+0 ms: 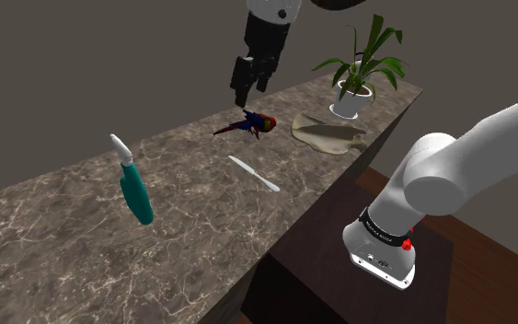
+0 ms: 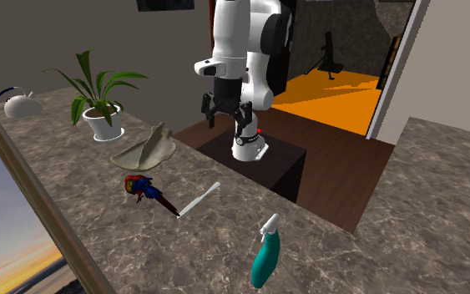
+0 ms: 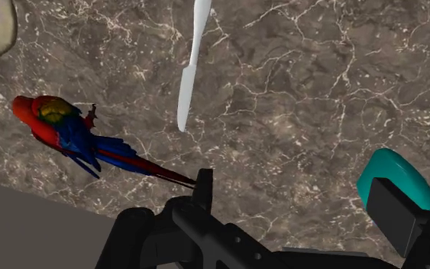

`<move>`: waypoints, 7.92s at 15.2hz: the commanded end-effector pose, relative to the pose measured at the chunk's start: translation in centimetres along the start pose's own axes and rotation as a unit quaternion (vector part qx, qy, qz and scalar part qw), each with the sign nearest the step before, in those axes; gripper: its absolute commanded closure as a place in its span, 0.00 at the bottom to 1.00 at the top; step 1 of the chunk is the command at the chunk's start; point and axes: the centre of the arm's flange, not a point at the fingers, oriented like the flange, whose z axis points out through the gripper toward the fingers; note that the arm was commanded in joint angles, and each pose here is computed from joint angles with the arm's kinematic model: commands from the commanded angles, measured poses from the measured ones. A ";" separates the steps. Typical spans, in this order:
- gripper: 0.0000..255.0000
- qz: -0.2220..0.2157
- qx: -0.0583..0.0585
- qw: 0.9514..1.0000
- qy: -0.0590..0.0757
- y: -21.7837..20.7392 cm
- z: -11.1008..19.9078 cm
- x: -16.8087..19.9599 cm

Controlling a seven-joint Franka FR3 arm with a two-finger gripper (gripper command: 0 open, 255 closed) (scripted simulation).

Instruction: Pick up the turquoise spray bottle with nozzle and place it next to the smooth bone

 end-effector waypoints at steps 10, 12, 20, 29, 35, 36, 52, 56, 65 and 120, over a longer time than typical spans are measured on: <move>0.00 -0.019 -0.011 1.000 -0.004 -12.4 5.0 7.1; 0.00 -0.023 -0.013 1.000 -0.005 -14.7 5.9 8.4; 0.00 -0.036 -0.022 0.999 -0.007 -23.0 9.3 12.9; 0.00 -0.036 -0.022 0.999 -0.007 -22.8 13.3 12.8; 0.00 -0.036 -0.022 0.999 -0.007 -22.8 13.3 12.8; 1.00 -0.036 -0.022 0.999 -0.007 -22.8 13.3 12.8; 1.00 -0.036 -0.022 0.999 -0.007 -22.6 9.6 13.2; 1.00 -0.036 -0.022 0.999 -0.007 -22.5 7.5 13.4; 1.00 -0.036 -0.022 0.999 -0.007 -22.3 2.8 13.8; 1.00 -0.036 -0.022 0.999 -0.007 31.9 -2.5 10.4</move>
